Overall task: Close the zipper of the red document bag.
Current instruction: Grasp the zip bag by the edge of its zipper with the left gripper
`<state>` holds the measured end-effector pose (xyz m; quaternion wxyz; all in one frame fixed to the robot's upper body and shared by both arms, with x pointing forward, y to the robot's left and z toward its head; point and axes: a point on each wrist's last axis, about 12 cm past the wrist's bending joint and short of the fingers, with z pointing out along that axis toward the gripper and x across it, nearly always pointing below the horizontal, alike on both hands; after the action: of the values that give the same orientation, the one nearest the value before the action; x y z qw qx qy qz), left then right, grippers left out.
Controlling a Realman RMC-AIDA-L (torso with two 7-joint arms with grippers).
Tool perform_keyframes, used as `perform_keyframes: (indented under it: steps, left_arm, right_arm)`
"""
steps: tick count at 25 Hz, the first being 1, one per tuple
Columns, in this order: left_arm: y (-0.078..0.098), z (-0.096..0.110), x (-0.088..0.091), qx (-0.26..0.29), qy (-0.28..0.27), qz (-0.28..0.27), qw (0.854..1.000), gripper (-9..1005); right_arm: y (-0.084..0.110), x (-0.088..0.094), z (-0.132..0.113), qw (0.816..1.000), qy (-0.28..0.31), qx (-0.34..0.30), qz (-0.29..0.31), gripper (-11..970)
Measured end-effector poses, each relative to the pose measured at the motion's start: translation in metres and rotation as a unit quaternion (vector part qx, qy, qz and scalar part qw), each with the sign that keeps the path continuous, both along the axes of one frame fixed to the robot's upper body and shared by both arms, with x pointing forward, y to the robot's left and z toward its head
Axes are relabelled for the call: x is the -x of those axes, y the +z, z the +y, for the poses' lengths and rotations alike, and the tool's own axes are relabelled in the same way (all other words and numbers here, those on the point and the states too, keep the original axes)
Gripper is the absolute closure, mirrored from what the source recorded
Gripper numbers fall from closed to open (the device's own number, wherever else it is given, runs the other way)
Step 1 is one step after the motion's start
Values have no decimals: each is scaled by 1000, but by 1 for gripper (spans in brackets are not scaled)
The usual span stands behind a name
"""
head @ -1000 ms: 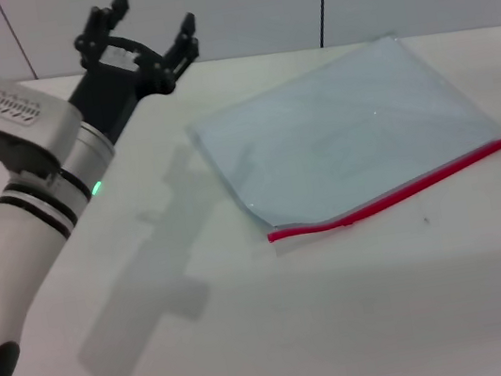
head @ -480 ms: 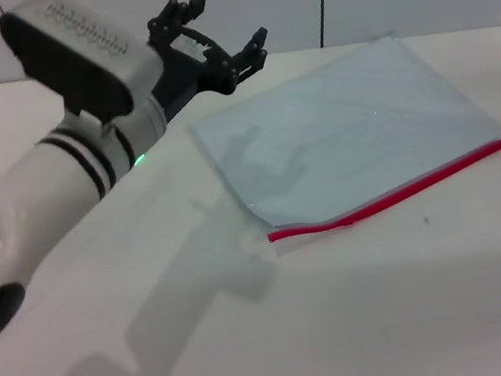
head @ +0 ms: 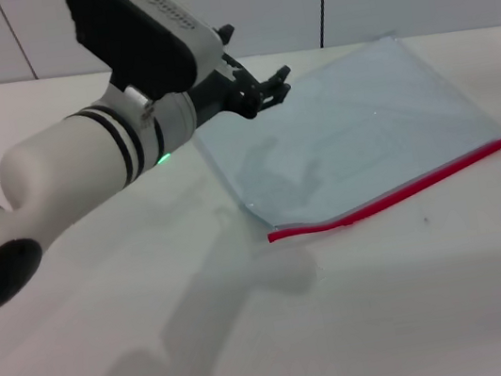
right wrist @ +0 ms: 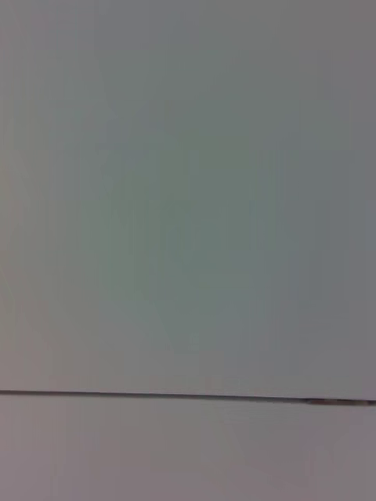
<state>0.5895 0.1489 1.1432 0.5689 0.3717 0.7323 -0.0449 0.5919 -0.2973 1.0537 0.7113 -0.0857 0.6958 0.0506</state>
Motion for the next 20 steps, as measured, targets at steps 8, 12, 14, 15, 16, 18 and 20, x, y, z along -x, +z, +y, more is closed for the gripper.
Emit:
perform_keyframes:
  steps: [8,12,14,15,16,18,20]
  left_arm:
    - [9,-11,8,-73,-10,43,996,134]
    - [9,-16,11,-96,-17,56,994,134]
    - [10,-24,16,-127,-29,72,989,134]
    - [10,-28,17,-144,-35,81,986,134]
    - [10,-29,17,-152,-37,85,984,134]
    - [9,-30,17,-172,-41,97,980,134]
    - [8,-30,18,-186,-44,106,976,134]
  right_arm:
    - [0,-2,1,1000,0,2,7,443]
    - [-1,-2,1,1000,-1,3,9,444]
    - [-1,-2,1,1000,-1,3,9,444]
    - [-1,-2,1,1000,-1,3,9,444]
    - [-1,-3,1,1000,-1,3,9,444]
    - [-1,-3,1,1000,0,3,9,444]
    - [-1,-3,1,1000,0,3,9,445]
